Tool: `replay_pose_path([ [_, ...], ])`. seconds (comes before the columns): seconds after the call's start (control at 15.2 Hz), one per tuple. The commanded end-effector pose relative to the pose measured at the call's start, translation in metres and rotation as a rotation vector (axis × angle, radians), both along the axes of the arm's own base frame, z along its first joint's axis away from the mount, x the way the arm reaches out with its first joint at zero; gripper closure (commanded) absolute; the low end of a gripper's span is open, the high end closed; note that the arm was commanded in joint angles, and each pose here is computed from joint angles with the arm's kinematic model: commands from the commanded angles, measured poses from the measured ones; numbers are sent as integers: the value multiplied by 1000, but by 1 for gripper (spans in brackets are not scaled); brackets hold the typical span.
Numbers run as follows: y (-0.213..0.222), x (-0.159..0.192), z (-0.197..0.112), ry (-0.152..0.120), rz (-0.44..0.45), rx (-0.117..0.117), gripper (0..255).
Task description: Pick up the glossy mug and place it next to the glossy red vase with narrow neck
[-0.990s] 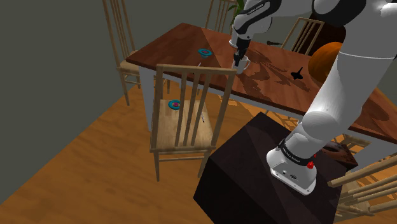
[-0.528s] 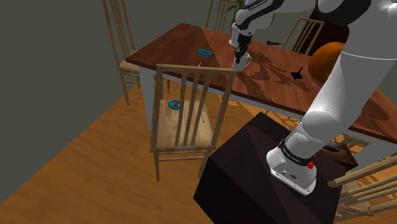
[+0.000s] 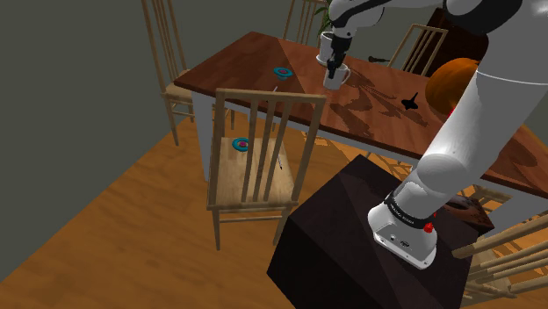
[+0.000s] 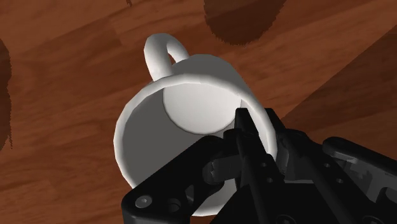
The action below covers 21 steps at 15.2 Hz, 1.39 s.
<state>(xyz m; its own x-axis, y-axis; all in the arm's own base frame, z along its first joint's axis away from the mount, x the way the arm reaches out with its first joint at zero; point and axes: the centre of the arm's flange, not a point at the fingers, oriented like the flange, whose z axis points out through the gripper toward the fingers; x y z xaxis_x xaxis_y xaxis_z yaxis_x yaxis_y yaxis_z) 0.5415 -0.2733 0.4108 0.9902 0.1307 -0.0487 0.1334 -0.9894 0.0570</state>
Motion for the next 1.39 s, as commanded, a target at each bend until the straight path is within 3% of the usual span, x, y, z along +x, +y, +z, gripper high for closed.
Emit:
replay_pose_path([
  [0.0,1,-1,12,0,0,0,255],
  [1.32,1,-1,117,0,0,0,255],
])
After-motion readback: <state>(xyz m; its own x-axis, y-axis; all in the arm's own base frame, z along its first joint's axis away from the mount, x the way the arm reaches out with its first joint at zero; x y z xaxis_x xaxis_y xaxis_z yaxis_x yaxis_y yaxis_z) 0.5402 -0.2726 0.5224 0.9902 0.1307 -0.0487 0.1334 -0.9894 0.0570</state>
